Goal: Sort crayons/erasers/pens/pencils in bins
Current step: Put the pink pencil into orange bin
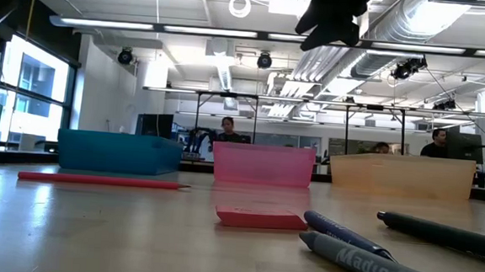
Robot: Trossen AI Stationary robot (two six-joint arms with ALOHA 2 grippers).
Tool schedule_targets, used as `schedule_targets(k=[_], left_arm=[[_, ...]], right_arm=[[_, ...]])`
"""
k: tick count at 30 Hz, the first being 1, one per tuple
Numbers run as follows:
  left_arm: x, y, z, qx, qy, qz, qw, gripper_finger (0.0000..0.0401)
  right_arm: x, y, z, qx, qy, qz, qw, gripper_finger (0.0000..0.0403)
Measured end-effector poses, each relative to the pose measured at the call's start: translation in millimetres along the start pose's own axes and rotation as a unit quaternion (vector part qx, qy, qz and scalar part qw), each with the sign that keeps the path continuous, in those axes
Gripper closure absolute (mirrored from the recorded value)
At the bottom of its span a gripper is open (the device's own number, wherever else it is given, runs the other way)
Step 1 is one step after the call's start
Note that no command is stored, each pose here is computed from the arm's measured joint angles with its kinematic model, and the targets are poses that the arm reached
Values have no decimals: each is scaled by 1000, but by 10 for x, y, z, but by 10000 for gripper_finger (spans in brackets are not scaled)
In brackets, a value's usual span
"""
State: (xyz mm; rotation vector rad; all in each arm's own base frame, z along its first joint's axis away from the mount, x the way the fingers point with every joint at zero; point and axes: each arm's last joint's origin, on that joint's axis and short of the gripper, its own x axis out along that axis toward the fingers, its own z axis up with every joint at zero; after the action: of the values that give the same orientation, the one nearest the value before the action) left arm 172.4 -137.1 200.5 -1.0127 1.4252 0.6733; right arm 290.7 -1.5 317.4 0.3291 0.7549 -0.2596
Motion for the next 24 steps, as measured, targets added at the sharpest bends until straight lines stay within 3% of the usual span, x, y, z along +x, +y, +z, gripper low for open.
schedule_targets(k=[5, 11, 16, 24], left_arm=[[-124, 12, 39, 10, -18, -29, 999, 256], [-437, 12, 101, 50, -103, -81, 990, 268], [-650, 17, 235, 84, -188, -115, 972, 272], [-780, -32, 611, 177, -274, -106, 939, 272]], right_arm=[[1, -1, -2, 0, 1, 0, 1000, 214], [1, 0, -1, 1, 1, 0, 1000, 214], [3, 0, -1, 2, 1, 0, 1000, 214], [2, -11, 1, 34, -6, -17, 999, 214]])
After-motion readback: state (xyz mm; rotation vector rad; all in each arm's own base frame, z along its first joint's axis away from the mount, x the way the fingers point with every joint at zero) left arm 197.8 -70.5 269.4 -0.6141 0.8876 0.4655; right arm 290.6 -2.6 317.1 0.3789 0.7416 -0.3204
